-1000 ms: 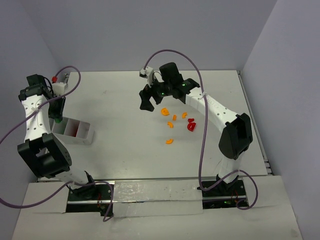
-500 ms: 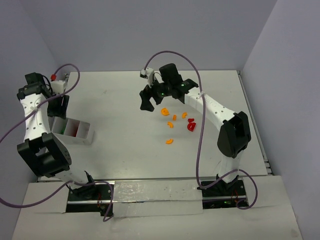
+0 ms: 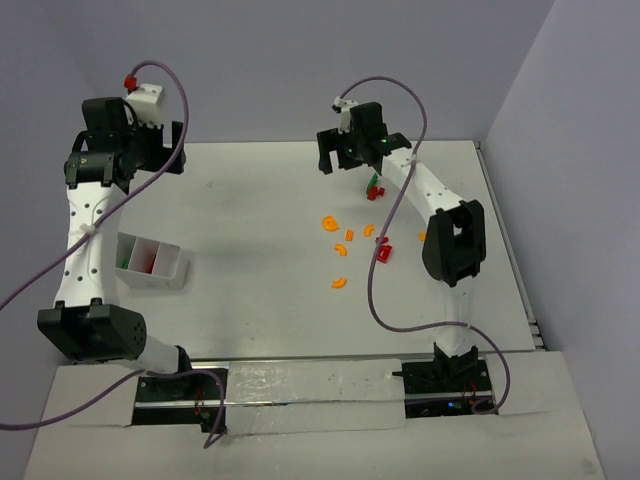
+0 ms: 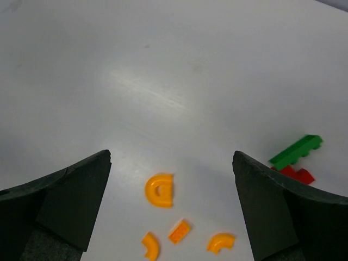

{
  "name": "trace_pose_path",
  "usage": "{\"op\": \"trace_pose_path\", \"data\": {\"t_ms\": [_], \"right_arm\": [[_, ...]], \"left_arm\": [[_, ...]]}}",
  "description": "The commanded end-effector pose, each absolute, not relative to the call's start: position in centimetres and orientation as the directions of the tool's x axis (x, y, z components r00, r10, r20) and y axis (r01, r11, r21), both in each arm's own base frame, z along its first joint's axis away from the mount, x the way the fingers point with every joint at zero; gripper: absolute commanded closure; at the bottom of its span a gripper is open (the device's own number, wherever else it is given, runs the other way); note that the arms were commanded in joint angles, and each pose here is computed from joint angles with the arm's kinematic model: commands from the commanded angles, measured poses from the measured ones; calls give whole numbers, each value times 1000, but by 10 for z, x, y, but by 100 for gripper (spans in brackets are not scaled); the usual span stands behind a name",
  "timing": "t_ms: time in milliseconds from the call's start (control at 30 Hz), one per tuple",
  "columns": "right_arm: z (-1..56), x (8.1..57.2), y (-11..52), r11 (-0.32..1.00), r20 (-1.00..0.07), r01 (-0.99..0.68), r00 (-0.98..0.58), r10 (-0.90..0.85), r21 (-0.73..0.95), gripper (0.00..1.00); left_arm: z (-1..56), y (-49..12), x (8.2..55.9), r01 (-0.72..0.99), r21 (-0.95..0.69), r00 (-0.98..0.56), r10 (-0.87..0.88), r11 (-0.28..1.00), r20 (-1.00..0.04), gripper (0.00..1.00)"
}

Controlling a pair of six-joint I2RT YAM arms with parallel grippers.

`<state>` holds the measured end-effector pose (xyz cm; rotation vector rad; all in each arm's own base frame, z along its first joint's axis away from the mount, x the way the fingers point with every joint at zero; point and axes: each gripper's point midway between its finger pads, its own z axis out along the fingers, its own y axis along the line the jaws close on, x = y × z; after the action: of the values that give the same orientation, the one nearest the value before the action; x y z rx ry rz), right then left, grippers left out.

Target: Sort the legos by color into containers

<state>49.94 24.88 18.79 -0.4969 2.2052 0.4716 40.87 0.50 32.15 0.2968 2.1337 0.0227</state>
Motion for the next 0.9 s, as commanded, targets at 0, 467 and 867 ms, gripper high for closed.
{"op": "trace_pose_path", "data": {"t_ms": [0, 467, 867], "right_arm": [[159, 542, 198, 972, -739, -218, -669, -83, 88, 0], [89, 586, 116, 966, -700, 254, -683, 208, 40, 17], [63, 593, 112, 950, -651, 293, -701, 290, 108, 33]], "left_arm": [[366, -2, 432, 57, -101, -356, -75, 993, -931, 1], [348, -1, 430, -12, -98, -333, -96, 995, -938, 1], [339, 3, 430, -41, -80, -357, -90, 996, -930, 1]]}}
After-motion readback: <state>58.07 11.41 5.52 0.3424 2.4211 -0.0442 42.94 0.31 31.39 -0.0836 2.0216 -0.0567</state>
